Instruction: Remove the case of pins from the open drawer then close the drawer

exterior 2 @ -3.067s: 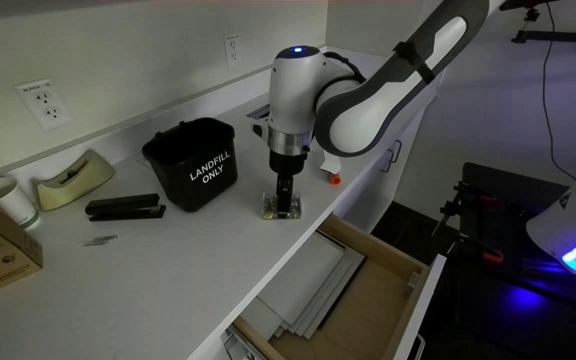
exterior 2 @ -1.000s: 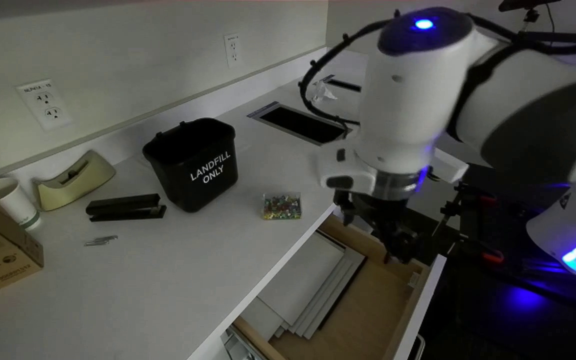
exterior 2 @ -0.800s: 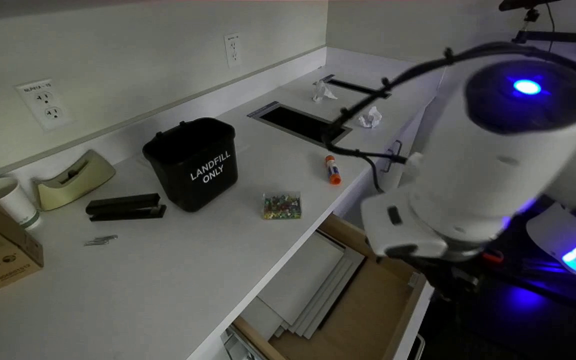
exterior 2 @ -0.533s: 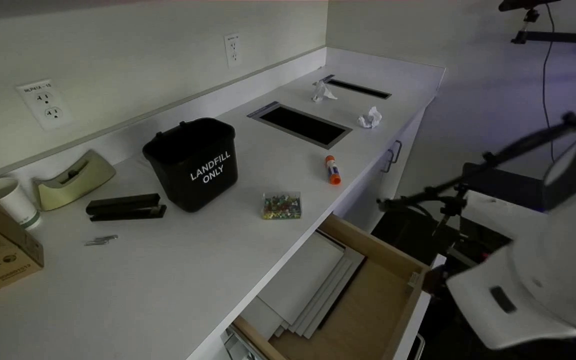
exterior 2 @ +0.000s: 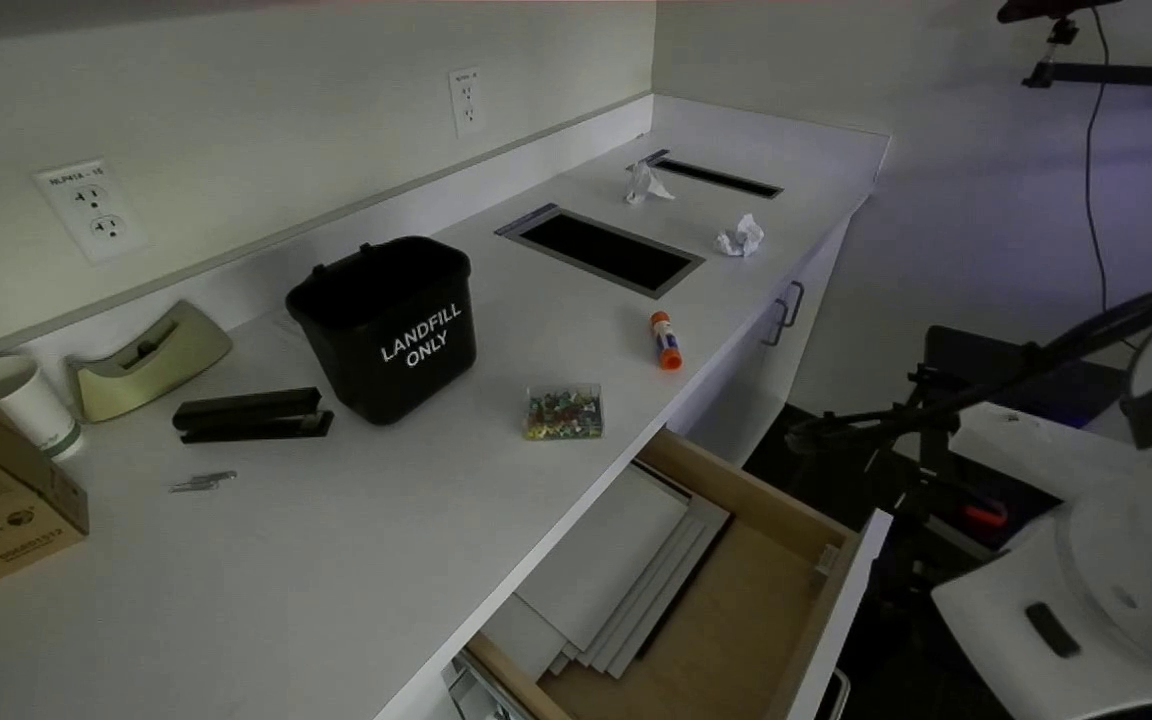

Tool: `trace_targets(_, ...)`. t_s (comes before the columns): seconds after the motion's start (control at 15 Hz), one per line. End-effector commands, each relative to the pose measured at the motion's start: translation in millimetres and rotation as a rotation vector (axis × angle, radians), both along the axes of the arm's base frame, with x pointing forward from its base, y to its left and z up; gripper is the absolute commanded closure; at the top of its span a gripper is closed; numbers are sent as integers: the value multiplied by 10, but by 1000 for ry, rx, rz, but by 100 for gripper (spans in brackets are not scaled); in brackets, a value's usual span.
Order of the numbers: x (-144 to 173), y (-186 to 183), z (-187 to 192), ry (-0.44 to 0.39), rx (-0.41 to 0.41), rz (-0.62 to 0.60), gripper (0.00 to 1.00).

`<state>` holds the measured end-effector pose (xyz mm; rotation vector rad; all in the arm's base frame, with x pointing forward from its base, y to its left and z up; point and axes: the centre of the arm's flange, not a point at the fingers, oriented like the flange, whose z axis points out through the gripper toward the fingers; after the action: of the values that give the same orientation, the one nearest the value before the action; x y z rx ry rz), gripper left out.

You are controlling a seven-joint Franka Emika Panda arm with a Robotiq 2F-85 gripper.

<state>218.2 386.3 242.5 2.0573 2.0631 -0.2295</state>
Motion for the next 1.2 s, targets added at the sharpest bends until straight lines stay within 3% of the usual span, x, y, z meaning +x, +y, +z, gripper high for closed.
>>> trace_targets(0.0, -24, 69, -113, -34, -48, 151, 0)
trace_targets(0.07, -34, 59, -153, -51, -49, 208, 0)
trace_targets(0.13, -48, 36, -200, -78, -62, 262, 9)
trace_targets(0.2, -57, 25, -233, -96, -69, 320, 28)
trace_targets(0.33, -60, 41, -317, -114, -48, 430, 44)
trace_targets(0.6, -156, 154, -448, -90, 56, 635, 75)
trace_targets(0.8, -212, 198, -643, -38, 76, 801, 97)
trace_targets(1.07, -226, 192, -924, 36, 49, 995, 100)
trace_targets(1.13, -331, 154, -799, 5, 29, 924, 99)
